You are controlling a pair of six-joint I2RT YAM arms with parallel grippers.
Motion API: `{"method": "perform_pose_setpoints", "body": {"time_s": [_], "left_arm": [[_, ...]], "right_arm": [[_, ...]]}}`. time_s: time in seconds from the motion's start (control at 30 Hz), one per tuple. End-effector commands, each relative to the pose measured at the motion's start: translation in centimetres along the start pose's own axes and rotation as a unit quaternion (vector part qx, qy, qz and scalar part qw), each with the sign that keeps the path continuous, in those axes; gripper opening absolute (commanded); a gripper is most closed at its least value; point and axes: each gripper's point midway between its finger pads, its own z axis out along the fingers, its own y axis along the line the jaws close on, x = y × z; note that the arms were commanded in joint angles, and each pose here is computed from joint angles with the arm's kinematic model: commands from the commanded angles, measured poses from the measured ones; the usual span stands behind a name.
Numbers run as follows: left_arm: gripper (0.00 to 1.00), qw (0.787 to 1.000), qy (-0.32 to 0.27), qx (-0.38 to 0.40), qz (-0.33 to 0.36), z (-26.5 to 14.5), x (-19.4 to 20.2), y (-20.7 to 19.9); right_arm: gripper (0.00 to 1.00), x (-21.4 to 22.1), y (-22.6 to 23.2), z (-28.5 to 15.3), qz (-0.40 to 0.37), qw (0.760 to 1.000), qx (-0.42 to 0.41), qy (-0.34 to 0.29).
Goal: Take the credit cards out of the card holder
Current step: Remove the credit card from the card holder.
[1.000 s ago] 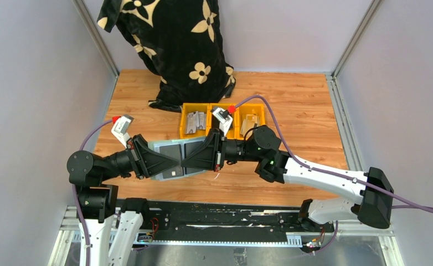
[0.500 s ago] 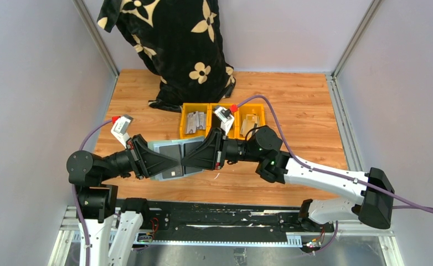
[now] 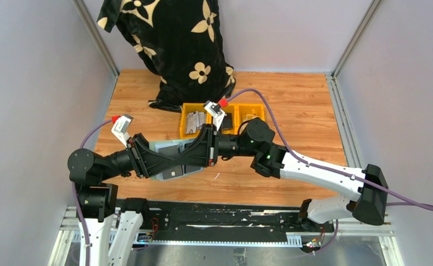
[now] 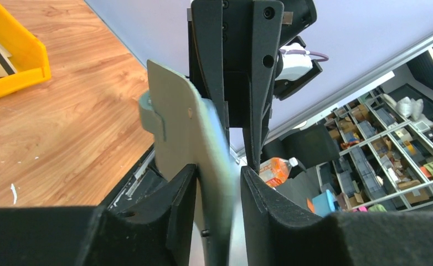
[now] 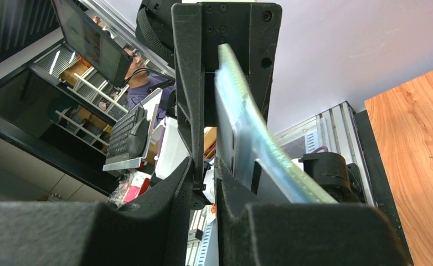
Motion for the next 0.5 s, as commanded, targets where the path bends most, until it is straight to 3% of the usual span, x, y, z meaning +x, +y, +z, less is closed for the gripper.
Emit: {"method": "perform_pose_setpoints", "body": {"time_s": [0.0,0.33,0.4,0.47], "left_arm": [[0.38,0.999,0.006,0.018,0.031,-0.3,0.0,-2.0],[0.33,0.999,0.000,0.024,0.047,-0.3,-0.6,-3.0],[0.28,0.999,-0.001,0.026,0.047,-0.3,-0.7,-3.1],[0.16,0.998,-0.002,0.027,0.048,-0.3,-0.7,-3.2]], "right_arm": [[0.22,0.4,-3.2,0.3,0.005,0.997,0.073,0.007],[0.35,0.9,-4.0,-1.6,0.019,0.995,0.100,-0.012],[0.35,1.1,-4.1,-1.6,0.024,0.995,0.099,-0.008],[0.36,1.3,-4.1,-1.8,0.028,0.995,0.097,-0.008]]}}
